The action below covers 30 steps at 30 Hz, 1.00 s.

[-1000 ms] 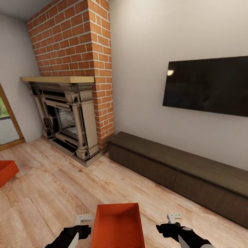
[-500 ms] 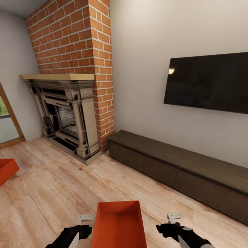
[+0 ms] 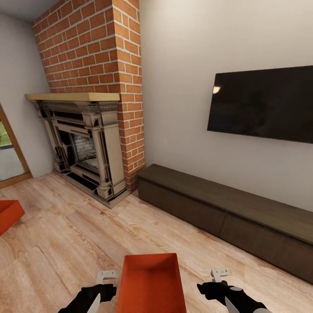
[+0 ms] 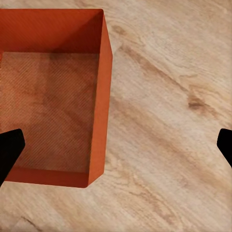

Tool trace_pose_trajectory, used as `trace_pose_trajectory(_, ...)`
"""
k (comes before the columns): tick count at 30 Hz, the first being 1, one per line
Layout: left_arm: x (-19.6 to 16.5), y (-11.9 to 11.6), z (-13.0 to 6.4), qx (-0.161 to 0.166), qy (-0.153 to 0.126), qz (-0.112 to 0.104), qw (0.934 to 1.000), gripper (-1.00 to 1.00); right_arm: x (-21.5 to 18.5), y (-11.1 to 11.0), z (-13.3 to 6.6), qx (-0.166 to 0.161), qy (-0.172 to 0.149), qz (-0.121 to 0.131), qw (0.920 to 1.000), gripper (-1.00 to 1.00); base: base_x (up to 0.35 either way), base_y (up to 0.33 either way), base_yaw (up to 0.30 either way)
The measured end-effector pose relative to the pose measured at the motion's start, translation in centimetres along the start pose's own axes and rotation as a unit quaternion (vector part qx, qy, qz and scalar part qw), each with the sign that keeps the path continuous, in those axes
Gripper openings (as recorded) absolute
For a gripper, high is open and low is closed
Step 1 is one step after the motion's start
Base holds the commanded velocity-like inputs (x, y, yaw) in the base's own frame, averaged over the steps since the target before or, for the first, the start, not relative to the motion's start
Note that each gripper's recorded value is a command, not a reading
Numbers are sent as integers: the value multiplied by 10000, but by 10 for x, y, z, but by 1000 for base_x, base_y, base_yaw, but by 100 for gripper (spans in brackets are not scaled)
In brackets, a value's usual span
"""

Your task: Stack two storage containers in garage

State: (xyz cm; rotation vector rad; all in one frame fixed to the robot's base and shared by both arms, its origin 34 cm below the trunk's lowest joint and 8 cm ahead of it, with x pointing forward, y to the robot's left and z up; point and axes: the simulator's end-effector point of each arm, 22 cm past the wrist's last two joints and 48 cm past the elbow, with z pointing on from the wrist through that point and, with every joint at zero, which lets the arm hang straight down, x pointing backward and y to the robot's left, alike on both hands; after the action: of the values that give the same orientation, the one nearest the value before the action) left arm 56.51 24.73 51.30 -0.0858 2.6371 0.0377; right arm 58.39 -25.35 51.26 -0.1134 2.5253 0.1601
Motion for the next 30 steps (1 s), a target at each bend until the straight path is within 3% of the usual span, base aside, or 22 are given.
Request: trace_pose_trajectory(30,39,0,49,-9,70,8,10000,100,44,-4,45,-5,69,-1,10000,100,0,0,0)
